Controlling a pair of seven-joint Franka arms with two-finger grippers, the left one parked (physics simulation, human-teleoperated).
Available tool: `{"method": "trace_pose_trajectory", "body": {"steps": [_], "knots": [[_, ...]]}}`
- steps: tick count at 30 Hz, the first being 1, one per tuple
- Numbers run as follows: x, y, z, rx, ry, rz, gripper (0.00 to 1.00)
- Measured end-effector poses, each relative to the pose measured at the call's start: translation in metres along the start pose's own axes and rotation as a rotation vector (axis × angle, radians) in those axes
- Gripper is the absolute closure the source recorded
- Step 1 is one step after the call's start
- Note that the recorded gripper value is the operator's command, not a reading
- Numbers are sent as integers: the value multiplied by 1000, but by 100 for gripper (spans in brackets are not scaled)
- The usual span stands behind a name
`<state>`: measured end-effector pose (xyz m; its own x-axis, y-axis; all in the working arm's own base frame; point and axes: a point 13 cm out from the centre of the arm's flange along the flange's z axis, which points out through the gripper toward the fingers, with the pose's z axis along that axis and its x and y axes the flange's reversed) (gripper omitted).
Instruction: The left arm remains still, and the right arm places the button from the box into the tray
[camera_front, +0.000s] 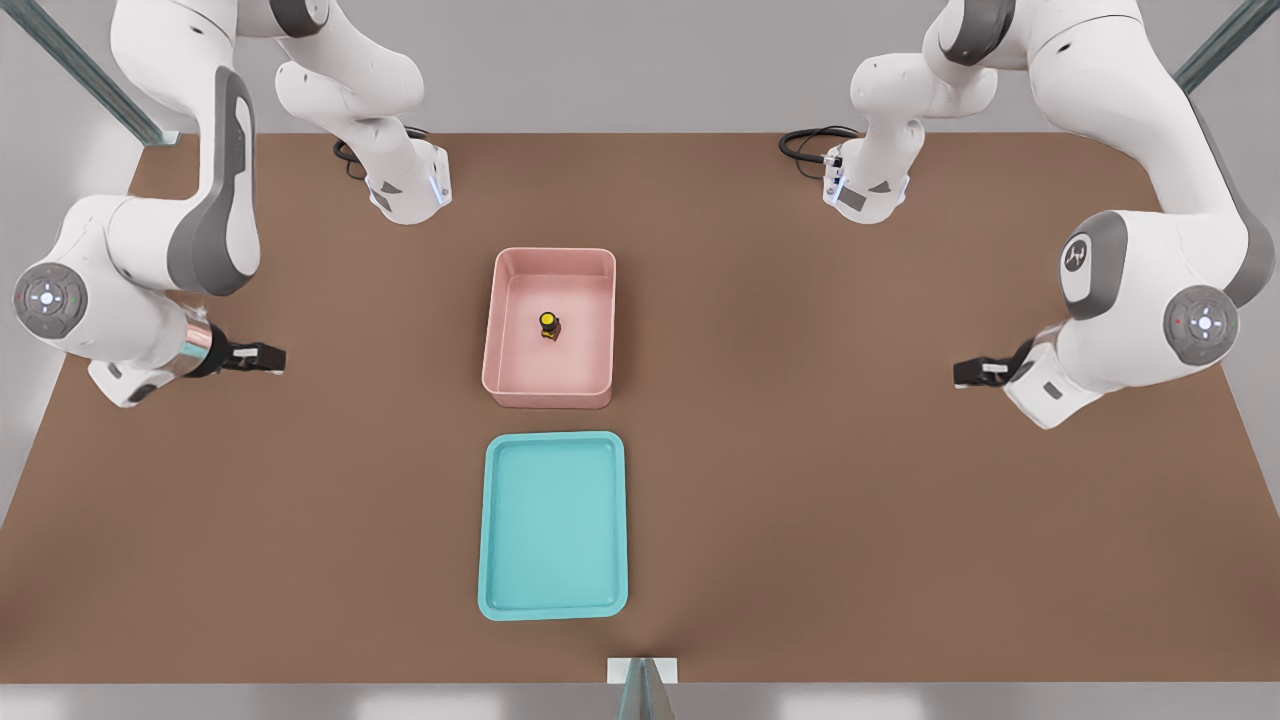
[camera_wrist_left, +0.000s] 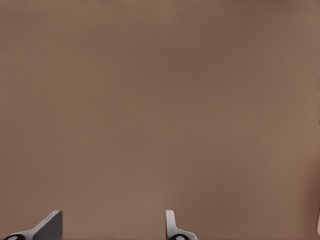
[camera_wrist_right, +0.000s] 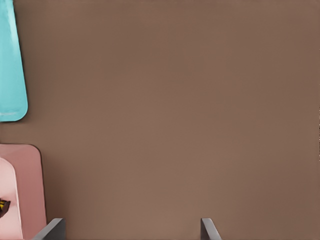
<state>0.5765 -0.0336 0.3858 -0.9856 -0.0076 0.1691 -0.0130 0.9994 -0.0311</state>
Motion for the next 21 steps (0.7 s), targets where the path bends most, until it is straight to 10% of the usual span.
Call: {"method": "trace_pose_trajectory", "body": {"steps": [10,21], "knots": [[15,255,47,-19,-13,-245,0],[135,372,194,-39,5,-134,0]]}}
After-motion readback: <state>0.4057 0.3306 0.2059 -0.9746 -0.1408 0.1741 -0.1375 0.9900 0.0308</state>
